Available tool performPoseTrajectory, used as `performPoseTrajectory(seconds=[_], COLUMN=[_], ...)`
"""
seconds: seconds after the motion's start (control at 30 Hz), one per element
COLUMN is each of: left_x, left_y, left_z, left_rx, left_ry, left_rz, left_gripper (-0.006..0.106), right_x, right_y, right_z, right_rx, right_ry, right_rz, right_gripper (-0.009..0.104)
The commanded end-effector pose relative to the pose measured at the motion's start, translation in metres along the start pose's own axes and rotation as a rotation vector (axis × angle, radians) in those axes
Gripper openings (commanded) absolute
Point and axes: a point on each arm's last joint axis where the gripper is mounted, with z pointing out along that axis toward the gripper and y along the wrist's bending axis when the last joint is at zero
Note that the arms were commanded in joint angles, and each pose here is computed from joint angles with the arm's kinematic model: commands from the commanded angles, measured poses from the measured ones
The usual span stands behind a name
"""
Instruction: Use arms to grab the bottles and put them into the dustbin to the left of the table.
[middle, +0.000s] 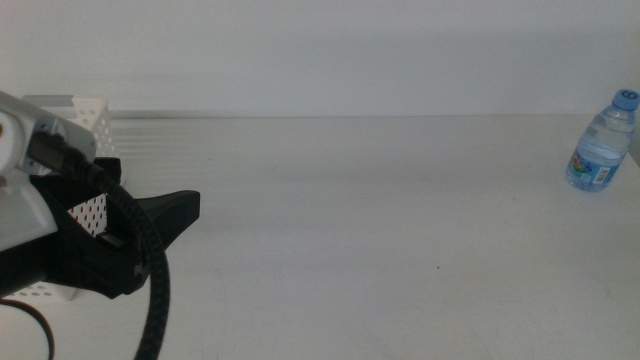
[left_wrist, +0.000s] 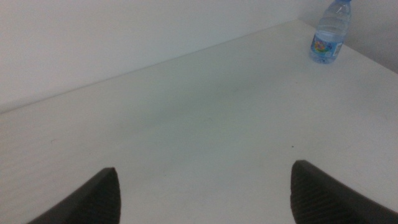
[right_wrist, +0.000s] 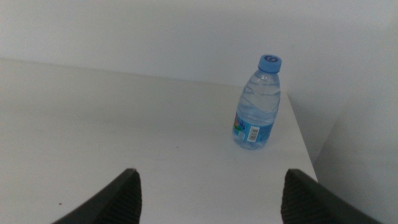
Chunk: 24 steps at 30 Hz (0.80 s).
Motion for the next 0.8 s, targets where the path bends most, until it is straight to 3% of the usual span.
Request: performPoseTrajectory(seconds=[0.0,0.27,0.6,0.77], left_x=[-0.016,-0.016,-0.016,-0.016], left_y=[-0.001,-0.001,-0.001,-0.001], left_z=[-0.006,-0.006,-0.005,-0.005], left_rx=[0.001,0.001,0.001,0.001], left_ry=[-0.107,-0.107,-0.106,-0.106], left_rz=[-0.02,-0.02,-0.02,-0.02], left_gripper=[0.09,0.09,0.09,0.09], right_x=[-0.024,-0.03,-0.002,0.005], right_y=[-0.002,0.003,0.01,0.006], right_z=[0.012,0.067,0.132,0.15], right_rx=[0.008,-0.027,-0.068,-0.047], right_ry=[-0.059,-0.086,0.051,0.028], right_rz=[-0.038,-0.052,-0.061,-0.054], right_gripper=[0.059,0.059,0.059,0.059])
